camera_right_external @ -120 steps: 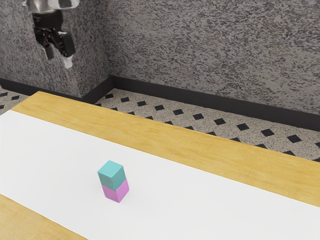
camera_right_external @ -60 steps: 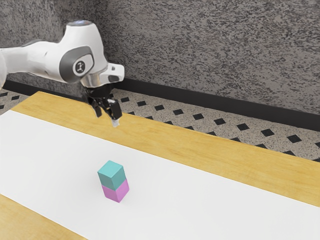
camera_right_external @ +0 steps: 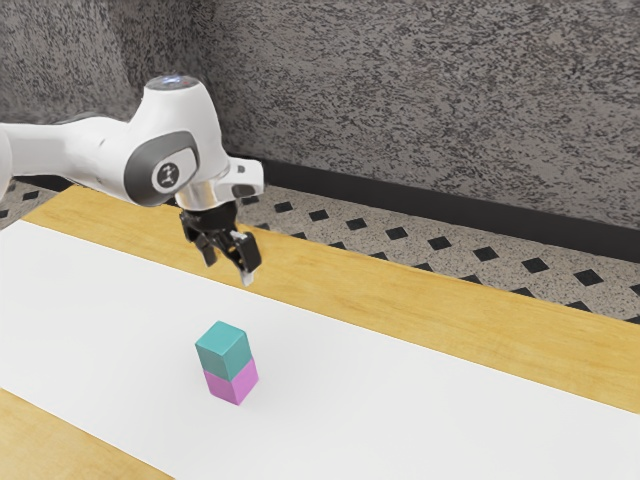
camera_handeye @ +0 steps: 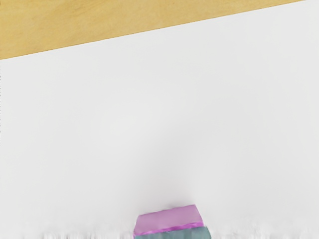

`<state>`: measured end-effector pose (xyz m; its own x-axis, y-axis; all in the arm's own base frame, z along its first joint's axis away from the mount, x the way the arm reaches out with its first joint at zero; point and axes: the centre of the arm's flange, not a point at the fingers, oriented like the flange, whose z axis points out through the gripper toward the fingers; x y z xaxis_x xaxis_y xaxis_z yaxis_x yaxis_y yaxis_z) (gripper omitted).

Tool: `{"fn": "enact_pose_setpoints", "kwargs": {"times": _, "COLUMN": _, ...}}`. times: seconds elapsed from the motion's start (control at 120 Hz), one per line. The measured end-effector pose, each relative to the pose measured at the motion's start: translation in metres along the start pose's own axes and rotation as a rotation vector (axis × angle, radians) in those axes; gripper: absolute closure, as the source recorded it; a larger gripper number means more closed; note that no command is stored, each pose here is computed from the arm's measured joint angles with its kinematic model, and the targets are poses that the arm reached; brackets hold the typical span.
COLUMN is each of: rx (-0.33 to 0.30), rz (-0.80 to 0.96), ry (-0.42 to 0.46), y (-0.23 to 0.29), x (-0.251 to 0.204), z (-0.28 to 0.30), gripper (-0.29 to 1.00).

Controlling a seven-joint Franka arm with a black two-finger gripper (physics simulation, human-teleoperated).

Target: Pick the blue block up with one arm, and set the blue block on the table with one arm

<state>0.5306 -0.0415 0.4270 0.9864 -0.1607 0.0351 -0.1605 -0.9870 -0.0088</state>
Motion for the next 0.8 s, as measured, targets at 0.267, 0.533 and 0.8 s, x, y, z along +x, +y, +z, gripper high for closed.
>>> {"fn": "enact_pose_setpoints", "kwargs": {"times": 0.267, "rx": -0.001, "rz": 0.014, "ry": -0.025, "y": 0.029, "x": -0.004, "z": 0.051, "gripper": 0.02}}
{"fn": "enact_pose_setpoints", "kwargs": {"times": 0.533, "rx": -0.005, "rz": 0.061, "ry": -0.005, "y": 0.068, "x": -0.013, "z": 0.051, "gripper": 0.02}}
{"fn": "enact_pose_setpoints", "kwargs": {"times": 0.8, "rx": 0.032, "rz": 0.028, "ry": 0.096, "y": 0.041, "x": -0.028, "z": -0.029, "gripper": 0.02}}
